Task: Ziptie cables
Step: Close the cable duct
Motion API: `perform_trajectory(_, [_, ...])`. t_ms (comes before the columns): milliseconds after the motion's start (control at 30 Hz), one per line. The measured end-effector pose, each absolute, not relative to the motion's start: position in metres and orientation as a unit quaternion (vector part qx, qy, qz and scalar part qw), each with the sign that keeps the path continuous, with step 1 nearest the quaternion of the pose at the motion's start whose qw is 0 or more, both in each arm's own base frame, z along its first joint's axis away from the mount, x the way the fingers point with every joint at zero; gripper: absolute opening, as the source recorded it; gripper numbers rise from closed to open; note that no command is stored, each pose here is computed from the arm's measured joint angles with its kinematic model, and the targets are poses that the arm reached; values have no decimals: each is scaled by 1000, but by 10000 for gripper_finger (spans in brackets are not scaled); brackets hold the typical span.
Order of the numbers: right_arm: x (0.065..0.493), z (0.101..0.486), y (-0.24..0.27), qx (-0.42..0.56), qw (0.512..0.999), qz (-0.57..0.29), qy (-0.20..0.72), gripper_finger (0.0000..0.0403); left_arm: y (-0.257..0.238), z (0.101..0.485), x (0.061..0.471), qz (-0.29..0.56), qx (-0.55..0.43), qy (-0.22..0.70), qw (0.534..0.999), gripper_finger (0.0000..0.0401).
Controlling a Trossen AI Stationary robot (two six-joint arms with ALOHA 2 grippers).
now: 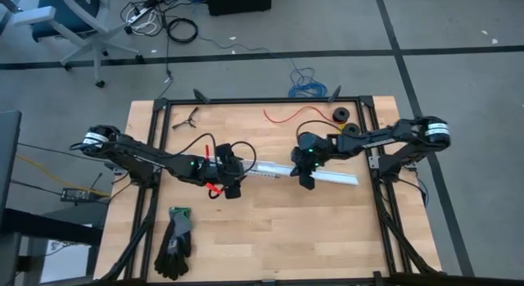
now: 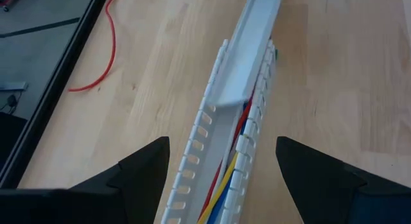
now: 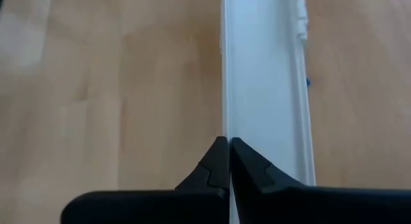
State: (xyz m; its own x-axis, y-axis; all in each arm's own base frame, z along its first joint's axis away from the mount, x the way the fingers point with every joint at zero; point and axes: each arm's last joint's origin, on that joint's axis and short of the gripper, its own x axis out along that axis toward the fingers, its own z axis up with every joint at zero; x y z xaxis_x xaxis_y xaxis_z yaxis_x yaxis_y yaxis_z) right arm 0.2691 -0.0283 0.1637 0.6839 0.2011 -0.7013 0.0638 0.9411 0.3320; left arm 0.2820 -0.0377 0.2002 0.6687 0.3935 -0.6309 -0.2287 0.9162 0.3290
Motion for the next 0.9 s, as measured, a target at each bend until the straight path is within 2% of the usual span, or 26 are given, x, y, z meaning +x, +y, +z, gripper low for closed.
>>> perform_trajectory(200, [284, 164, -34, 159, 907, 39, 388, 25, -37, 200, 281, 181, 117, 371, 903, 295])
perform_trajectory(433, [294, 182, -36, 133, 929, 52, 341, 94, -37, 199, 281, 182, 117, 374, 902, 295])
perform_trajectory(600, [291, 189, -41, 128, 930, 55, 340, 133, -37, 199, 280, 186, 109, 375, 901, 295])
perform_trajectory(700, [280, 192, -44, 170, 912, 29, 372, 138, -37, 199, 280, 186, 108, 375, 902, 295])
perform_trajectory(900, [239, 205, -40, 227, 854, -15, 468, 123, -37, 199, 281, 190, 100, 372, 903, 295])
